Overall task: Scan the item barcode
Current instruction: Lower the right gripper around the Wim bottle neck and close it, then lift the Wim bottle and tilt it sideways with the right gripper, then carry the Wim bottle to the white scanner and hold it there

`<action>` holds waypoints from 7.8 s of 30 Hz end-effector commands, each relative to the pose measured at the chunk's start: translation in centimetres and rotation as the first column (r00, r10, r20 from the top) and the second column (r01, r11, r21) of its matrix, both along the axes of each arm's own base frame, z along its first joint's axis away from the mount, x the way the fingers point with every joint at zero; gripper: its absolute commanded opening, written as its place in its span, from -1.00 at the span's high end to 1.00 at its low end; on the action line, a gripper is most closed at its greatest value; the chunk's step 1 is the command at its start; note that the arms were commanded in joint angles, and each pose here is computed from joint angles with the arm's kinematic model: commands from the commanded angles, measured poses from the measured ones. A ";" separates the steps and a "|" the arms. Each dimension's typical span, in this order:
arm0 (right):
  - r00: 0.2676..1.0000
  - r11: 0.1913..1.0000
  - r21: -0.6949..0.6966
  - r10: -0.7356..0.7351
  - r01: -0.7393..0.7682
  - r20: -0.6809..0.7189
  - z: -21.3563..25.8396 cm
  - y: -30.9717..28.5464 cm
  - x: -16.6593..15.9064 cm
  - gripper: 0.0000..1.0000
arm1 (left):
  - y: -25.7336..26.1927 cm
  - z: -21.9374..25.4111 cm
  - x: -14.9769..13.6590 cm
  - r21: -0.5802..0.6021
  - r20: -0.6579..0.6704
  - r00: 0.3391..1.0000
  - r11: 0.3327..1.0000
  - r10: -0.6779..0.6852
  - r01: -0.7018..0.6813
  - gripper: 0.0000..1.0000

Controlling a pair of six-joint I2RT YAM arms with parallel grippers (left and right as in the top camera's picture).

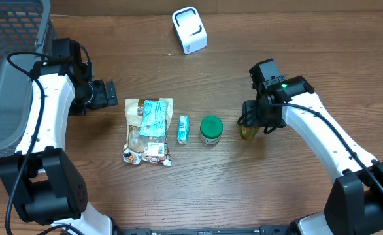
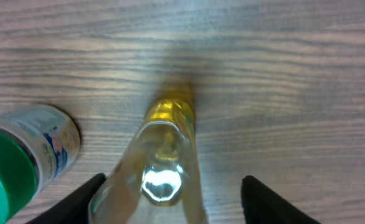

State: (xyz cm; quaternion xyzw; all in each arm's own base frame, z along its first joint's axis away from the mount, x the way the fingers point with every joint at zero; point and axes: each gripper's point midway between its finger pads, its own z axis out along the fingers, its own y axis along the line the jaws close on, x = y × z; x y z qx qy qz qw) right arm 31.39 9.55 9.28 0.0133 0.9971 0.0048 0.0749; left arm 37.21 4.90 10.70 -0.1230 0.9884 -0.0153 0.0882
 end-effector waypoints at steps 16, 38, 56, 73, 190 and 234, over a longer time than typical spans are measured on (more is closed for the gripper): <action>0.999 0.999 0.028 -0.031 0.030 0.038 1.9 0.6 1.2 0.13 | 0.3 0.2 0.6 -0.005 0.010 1.000 1.000 0.000 0.001 -1.00; 0.999 0.999 0.020 -0.031 0.030 0.015 0.9 0.5 0.6 -0.30 | 0.3 0.2 0.6 -0.005 0.010 1.000 1.000 0.000 0.000 -1.00; 0.999 0.999 0.027 -0.029 0.029 -0.018 0.8 0.5 -0.2 -0.30 | 0.3 0.2 0.6 -0.005 0.010 1.000 1.000 0.000 0.000 -0.99; 0.999 0.999 0.025 -0.032 0.033 -0.026 0.7 0.5 -0.4 -0.15 | 0.3 0.2 0.6 -0.005 0.010 1.000 1.000 0.000 0.000 -0.99; 0.876 0.219 0.869 0.310 -0.443 0.369 22.0 9.8 -9.2 0.51 | 0.3 0.2 0.6 -0.005 0.010 1.000 1.000 0.000 0.001 -0.99; 0.942 0.990 0.086 -0.131 0.109 0.310 11.3 -5.7 2.7 0.93 | 0.3 0.2 0.6 -0.005 0.010 1.000 1.000 0.000 0.000 -1.00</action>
